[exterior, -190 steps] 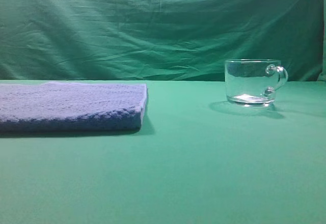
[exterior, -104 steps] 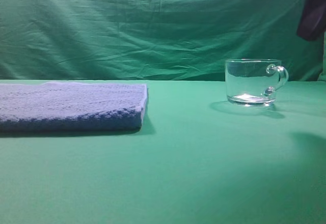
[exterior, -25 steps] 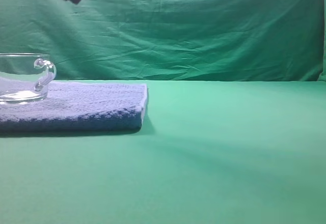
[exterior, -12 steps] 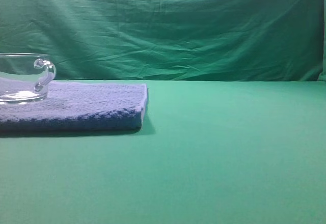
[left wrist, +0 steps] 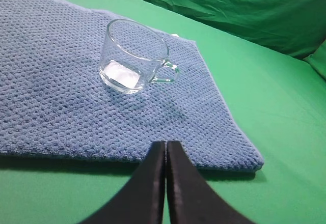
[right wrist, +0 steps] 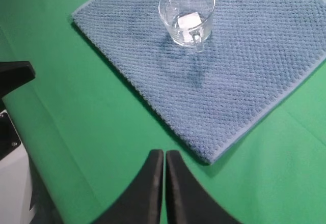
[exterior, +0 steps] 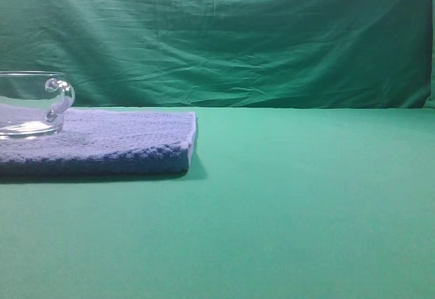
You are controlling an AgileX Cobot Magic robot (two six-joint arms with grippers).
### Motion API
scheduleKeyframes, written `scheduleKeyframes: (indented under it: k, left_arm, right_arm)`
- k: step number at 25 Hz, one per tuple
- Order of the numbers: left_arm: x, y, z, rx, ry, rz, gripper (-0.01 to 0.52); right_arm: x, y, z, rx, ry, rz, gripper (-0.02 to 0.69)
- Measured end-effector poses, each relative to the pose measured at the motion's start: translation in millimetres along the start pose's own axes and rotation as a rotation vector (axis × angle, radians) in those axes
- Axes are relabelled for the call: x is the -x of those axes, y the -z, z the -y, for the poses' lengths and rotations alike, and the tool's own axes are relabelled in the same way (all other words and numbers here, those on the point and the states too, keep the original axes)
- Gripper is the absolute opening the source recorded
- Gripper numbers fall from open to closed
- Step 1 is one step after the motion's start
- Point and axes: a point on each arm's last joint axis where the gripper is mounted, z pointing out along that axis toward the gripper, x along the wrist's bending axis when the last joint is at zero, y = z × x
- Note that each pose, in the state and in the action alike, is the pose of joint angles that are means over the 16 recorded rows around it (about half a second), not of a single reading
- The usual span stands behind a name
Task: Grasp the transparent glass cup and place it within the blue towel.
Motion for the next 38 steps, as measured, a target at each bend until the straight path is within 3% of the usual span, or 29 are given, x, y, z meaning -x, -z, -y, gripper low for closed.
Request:
scheduleKeyframes:
  k: [11,19,28,38]
  left_arm:
    - [0.0,0.0,0.0,0.0,0.0,0.0,0.0]
    - [0.0,0.0,0.0,0.0,0.0,0.0,0.0]
    - [0.0,0.0,0.0,0.0,0.0,0.0,0.0]
    - [0.0,0.0,0.0,0.0,0.0,0.0,0.0]
  right_arm:
    - [6.4,28.8,40.4,0.057,-0.022,0.132,0.0]
    - [26.0,56.1,66.8,0.241,-0.143,0.34,0.0]
    - [32.0,73.6,137.2,0.484,-0.226,0.597,0.0]
    - [33.5,49.0,212.4,0.526,-0.291,0.827,0.0]
